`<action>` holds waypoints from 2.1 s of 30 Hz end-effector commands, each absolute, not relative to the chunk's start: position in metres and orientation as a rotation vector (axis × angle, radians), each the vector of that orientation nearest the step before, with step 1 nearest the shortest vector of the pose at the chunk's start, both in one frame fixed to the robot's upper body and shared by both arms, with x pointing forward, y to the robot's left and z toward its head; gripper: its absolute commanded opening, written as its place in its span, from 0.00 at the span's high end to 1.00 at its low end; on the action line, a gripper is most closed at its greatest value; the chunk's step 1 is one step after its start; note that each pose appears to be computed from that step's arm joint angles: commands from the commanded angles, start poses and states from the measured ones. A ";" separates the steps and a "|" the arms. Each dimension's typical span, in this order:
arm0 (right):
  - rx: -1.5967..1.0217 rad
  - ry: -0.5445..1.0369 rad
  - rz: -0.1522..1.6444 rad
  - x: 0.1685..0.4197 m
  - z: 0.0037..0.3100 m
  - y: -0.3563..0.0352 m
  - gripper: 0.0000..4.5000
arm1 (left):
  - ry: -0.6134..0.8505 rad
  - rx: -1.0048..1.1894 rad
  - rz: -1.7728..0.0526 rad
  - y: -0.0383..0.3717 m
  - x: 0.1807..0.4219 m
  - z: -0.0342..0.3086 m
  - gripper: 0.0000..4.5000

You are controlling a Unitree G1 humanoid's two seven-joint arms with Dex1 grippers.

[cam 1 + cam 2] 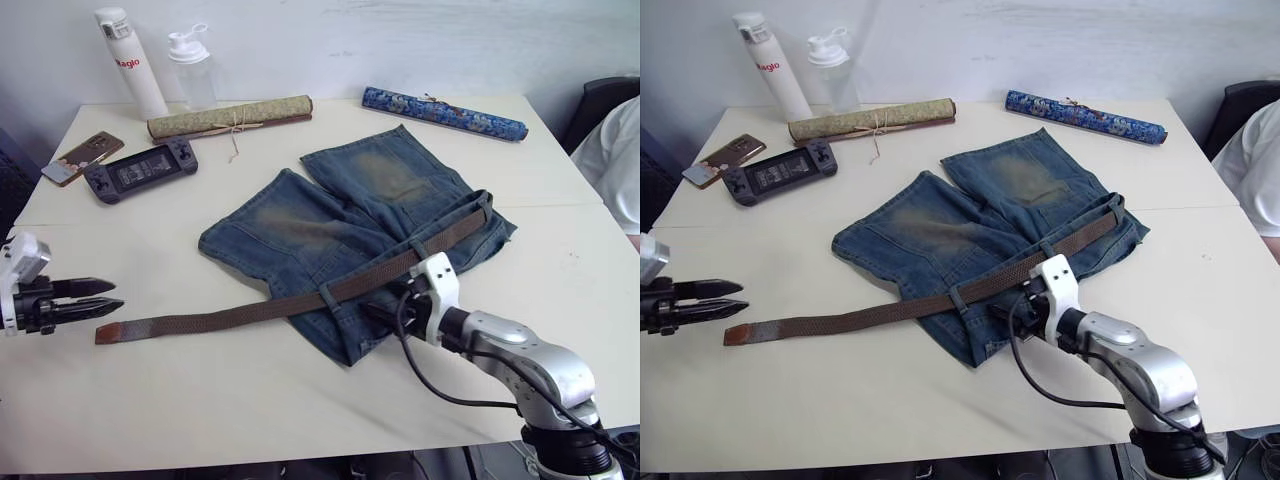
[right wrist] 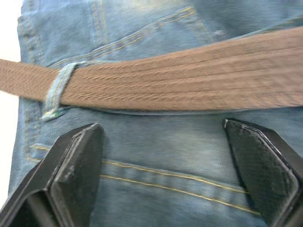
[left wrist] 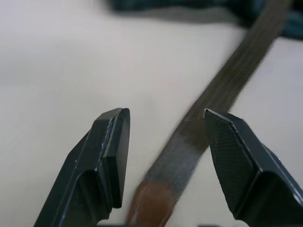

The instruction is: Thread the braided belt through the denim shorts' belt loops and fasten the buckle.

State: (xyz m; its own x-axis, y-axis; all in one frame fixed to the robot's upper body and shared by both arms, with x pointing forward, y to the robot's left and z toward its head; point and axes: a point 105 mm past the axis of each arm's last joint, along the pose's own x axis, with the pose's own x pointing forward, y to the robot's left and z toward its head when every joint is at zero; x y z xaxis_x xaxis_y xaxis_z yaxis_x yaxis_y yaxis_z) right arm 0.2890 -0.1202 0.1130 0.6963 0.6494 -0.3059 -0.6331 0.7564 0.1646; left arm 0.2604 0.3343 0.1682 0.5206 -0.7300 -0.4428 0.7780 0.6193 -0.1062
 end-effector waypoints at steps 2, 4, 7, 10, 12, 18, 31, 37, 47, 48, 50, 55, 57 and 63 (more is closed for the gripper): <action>0.031 0.242 0.716 0.289 0.147 -0.140 0.02 | 0.451 0.082 -1.283 0.229 0.221 0.158 0.38; 0.016 0.212 0.734 0.286 0.156 -0.146 0.02 | 0.372 0.062 -1.378 0.183 0.206 0.150 0.38; 0.004 0.183 0.739 0.283 0.167 -0.154 0.02 | 0.195 0.085 -1.348 0.132 0.214 0.151 0.38; -0.031 0.177 0.749 0.279 0.171 -0.157 0.02 | 0.083 0.054 -1.280 0.091 0.228 0.156 0.38; -0.043 0.169 0.752 0.277 0.174 -0.159 0.02 | 0.055 0.043 -1.258 0.075 0.232 0.157 0.38; -0.139 0.187 0.654 0.273 0.168 -0.179 0.00 | 0.019 0.174 -1.355 0.045 0.237 0.149 0.02; -0.176 0.210 0.536 0.275 0.172 -0.213 0.00 | 0.056 0.604 -1.470 -0.006 0.253 0.087 0.01; -0.160 0.215 0.521 0.275 0.172 -0.213 0.00 | 0.064 0.775 -1.414 0.006 0.265 0.077 0.19; -0.158 0.201 0.498 0.282 0.172 -0.211 0.00 | 0.037 0.938 -1.274 0.066 0.280 0.085 0.75; -0.160 0.201 0.497 0.283 0.172 -0.211 0.00 | 0.045 0.939 -1.268 0.079 0.278 0.085 0.75; -0.160 0.200 0.495 0.283 0.171 -0.210 0.00 | 0.086 0.935 -1.261 0.106 0.275 0.083 0.75; -0.187 0.219 0.519 0.279 0.164 -0.205 0.00 | 0.075 1.026 -1.108 0.158 0.306 0.092 0.75; -0.204 0.235 0.532 0.277 0.159 -0.204 0.00 | 0.042 1.071 -1.058 0.171 0.320 0.098 0.75; -0.201 0.258 0.597 0.274 0.156 -0.196 0.00 | -0.008 1.237 -1.046 0.205 0.333 0.100 0.75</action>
